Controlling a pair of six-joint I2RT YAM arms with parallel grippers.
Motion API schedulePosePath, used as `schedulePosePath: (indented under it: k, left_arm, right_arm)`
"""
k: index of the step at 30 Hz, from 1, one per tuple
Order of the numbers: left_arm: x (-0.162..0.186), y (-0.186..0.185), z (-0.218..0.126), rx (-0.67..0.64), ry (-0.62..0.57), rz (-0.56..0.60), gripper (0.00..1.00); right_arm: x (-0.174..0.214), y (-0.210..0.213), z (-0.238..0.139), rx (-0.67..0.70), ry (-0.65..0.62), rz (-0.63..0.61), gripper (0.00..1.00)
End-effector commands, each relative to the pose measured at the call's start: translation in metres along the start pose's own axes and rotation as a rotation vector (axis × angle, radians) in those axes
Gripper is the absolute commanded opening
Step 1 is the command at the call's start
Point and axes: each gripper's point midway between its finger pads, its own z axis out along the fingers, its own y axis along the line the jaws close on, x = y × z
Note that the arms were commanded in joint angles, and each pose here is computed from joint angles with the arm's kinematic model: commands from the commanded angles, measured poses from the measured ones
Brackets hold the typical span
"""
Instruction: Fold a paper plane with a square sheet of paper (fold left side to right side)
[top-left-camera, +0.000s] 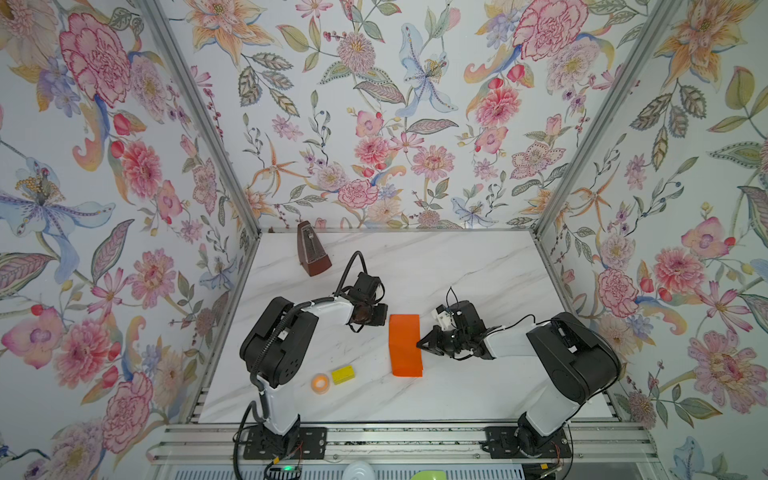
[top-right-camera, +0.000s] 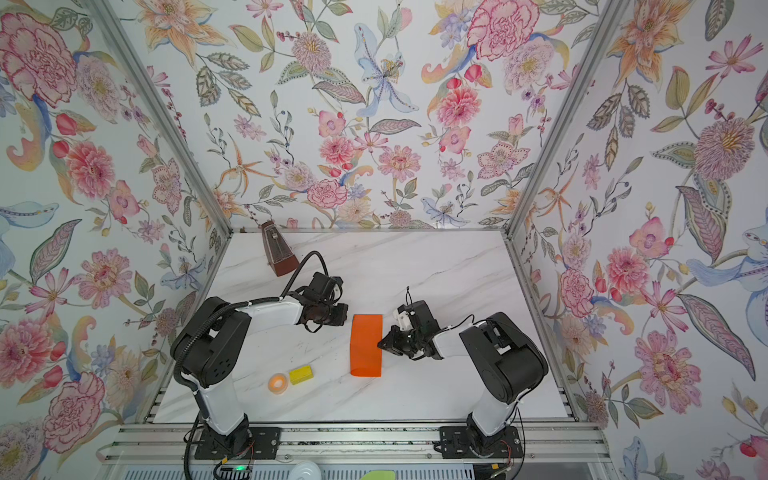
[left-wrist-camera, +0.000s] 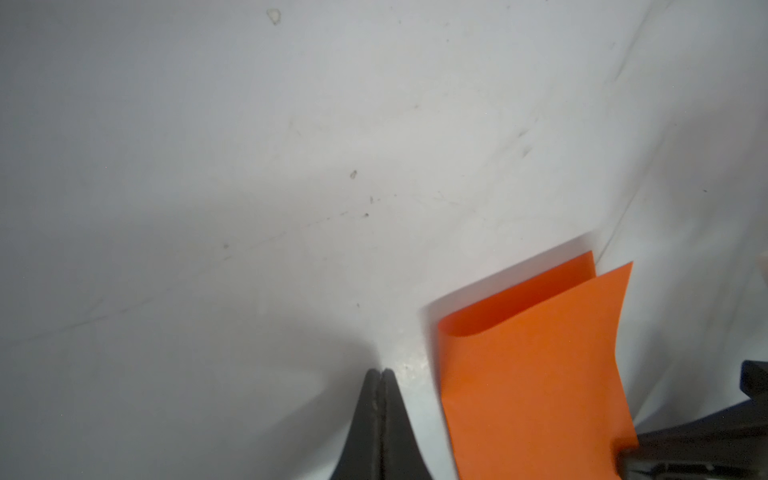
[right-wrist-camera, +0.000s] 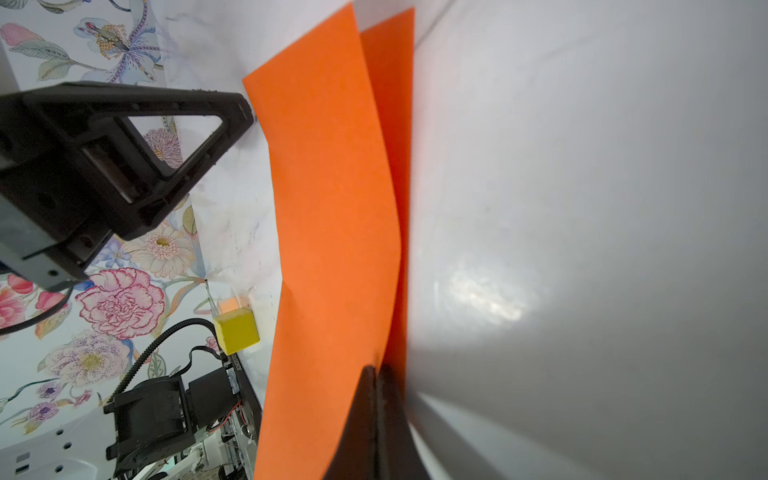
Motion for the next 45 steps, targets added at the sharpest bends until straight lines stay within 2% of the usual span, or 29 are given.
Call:
schedulePosePath:
  k: [1,5,9,18,25,29,33,36,41,45]
  left_arm:
    - [-0.003,-0.028,-0.016,0.092,-0.02,0.015,0.03]
    - [-0.005,-0.045,-0.011,0.144,-0.018,0.022,0.03]
    - [-0.005,-0.044,0.003,0.141,0.005,0.02,0.03]
    - [0.011,0.008,0.022,-0.063,0.082,0.001,0.0]
    - [0.018,0.027,0.036,-0.093,0.112,-0.015,0.0]
    - [0.009,0.031,0.03,-0.097,0.09,-0.019,0.0]
    - [-0.007,0.015,0.001,-0.069,0.036,-0.002,0.0]
    - [-0.008,-0.011,-0.024,-0.032,0.006,0.035,0.01]
    - [0.021,-0.054,-0.042,0.047,0.015,0.073,0.01]
    - [0.049,-0.071,-0.042,0.078,0.052,0.081,0.01]
  right_arm:
    - [0.025,-0.038,0.0,0.133,0.053,0.089,0.0]
    - [0.024,-0.037,0.0,0.131,0.052,0.087,0.0]
    - [0.024,-0.036,0.0,0.13,0.054,0.086,0.0]
    - [0.026,-0.036,-0.003,0.137,0.055,0.082,0.0]
    - [0.026,-0.037,-0.002,0.138,0.056,0.084,0.0]
    - [0.026,-0.038,-0.002,0.139,0.056,0.089,0.0]
    - [0.028,-0.041,-0.002,0.143,0.057,0.091,0.0]
    - [0.027,-0.039,-0.002,0.14,0.056,0.088,0.0]
    - [0.028,-0.041,-0.001,0.142,0.058,0.092,0.0]
    - [0.03,-0.043,-0.001,0.144,0.063,0.095,0.0]
